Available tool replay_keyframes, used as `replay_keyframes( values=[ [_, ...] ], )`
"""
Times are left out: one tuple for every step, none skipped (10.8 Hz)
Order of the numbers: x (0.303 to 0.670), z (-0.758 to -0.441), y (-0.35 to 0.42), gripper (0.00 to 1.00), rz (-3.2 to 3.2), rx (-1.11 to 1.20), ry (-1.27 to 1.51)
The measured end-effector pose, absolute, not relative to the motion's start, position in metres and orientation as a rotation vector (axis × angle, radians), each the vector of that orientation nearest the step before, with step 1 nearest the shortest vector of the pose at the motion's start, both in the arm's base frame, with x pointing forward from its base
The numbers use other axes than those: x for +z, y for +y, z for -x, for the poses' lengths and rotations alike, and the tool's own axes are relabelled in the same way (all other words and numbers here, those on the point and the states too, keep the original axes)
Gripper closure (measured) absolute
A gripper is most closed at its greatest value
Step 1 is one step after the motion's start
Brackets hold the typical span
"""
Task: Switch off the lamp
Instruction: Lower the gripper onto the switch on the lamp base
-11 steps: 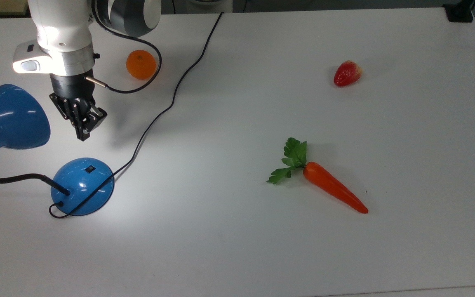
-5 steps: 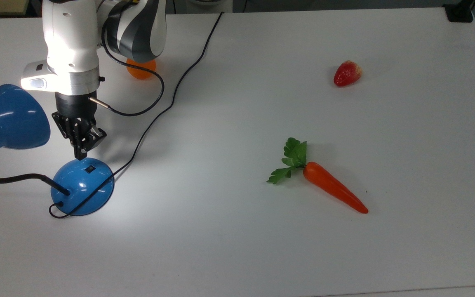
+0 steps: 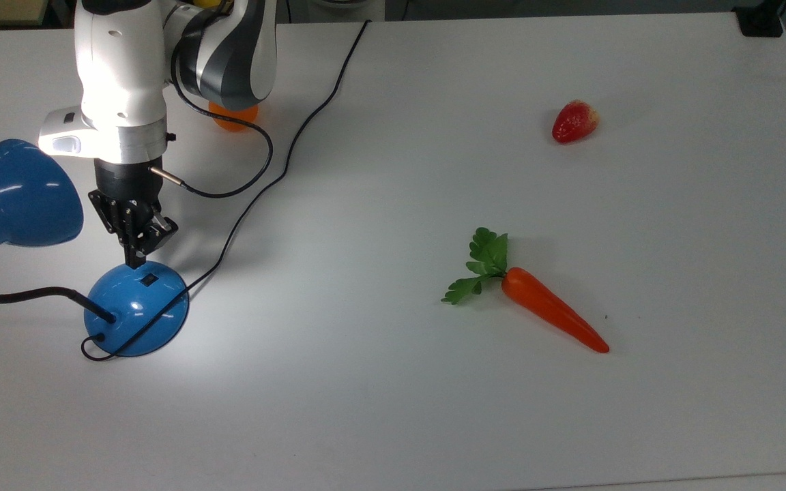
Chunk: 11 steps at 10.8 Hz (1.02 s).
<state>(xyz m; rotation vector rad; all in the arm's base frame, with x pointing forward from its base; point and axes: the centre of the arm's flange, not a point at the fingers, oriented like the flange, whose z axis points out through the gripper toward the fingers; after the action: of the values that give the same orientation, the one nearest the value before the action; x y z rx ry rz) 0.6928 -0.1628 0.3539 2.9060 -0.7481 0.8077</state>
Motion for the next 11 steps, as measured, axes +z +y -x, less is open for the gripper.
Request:
replay_keyframes(
  values=[
    [0.350, -0.694, -0.163, 0.92, -2.906, 0.802, -0.746],
    [0.344, -0.696, -0.162, 0.92, -2.907, 0.793, -0.744],
    [0.340, -0.697, -0.162, 0.92, -2.906, 0.790, -0.741],
    [0.339, -0.699, -0.162, 0.92, -2.905, 0.793, -0.739],
    [0.337, -0.699, -0.162, 0.92, -2.905, 0.790, -0.739],
    [0.333, -0.699, -0.162, 0.92, -2.906, 0.782, -0.738],
    [0.330, -0.699, -0.162, 0.92, -2.906, 0.777, -0.738],
    [0.331, -0.700, -0.162, 0.92, -2.905, 0.783, -0.736],
    [0.333, -0.702, -0.162, 0.92, -2.904, 0.789, -0.735],
    [0.335, -0.702, -0.162, 0.92, -2.903, 0.793, -0.734],
    [0.335, -0.703, -0.162, 0.92, -2.903, 0.794, -0.734]
  ],
)
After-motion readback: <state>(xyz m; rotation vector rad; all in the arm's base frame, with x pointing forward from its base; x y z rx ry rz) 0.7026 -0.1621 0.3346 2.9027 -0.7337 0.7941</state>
